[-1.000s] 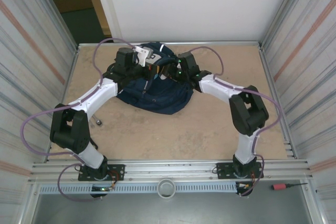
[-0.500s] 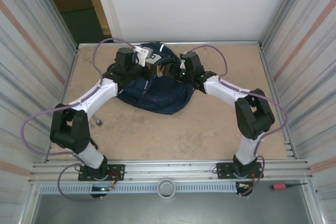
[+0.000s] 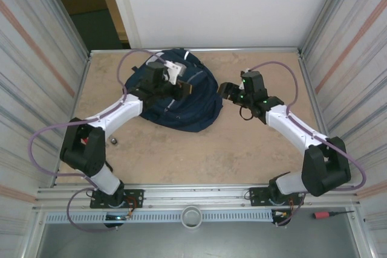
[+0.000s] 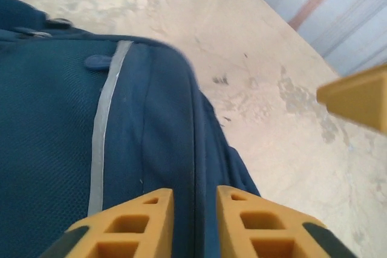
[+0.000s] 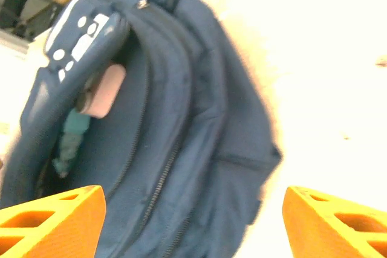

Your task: Pack the student bag

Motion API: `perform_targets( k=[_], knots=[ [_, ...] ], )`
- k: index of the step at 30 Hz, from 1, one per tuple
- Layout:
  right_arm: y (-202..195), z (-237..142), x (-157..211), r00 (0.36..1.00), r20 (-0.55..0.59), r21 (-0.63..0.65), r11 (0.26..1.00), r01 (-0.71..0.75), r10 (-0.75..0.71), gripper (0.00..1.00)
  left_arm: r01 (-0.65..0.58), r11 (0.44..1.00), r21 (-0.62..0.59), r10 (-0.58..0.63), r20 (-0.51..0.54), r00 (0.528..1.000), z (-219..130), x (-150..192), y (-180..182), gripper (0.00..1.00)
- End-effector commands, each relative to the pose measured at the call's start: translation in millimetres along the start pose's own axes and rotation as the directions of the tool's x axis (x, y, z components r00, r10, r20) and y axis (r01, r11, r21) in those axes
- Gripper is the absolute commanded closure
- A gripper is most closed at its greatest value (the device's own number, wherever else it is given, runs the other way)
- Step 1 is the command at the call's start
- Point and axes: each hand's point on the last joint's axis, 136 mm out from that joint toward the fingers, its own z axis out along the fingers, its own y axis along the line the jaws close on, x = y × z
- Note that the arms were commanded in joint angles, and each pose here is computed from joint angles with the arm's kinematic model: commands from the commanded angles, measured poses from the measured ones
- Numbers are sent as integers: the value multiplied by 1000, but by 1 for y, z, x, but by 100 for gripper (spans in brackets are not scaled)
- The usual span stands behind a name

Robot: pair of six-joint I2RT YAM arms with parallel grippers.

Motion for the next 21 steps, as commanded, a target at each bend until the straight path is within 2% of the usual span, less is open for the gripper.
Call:
perform_targets(
  k=[1, 5, 9, 12, 15, 19, 21],
  knots=[
    [-20, -7, 2, 1000, 3, 65, 998, 22, -22, 23, -28, 999, 22, 30, -82, 996, 17, 21, -8, 58],
    [-14, -10, -9, 999, 29, 57, 997, 42, -44, 22, -61, 998, 35, 65, -118, 991, 11, 20, -14, 44],
    [16, -3, -19, 998, 40, -60, 997, 51, -49, 24, -5, 999, 46, 6, -18, 1000, -13, 3, -5, 40],
    [51, 16, -8, 994, -19, -137, 985, 101, -104, 28, 76, 997, 3, -76, 71, 995, -38, -5, 21, 38],
    [77, 39, 12, 978, -90, -145, 974, 176, -190, 29, 172, 979, -111, -158, 126, 979, -59, 2, 61, 35],
    [79, 70, 32, 970, -158, -103, 980, 171, -186, 31, 299, 933, -202, -275, 140, 951, -75, 24, 103, 34],
    [72, 81, 37, 971, -177, -80, 985, 150, -162, 32, 322, 917, -234, -304, 112, 946, -74, 36, 113, 33]
  ],
)
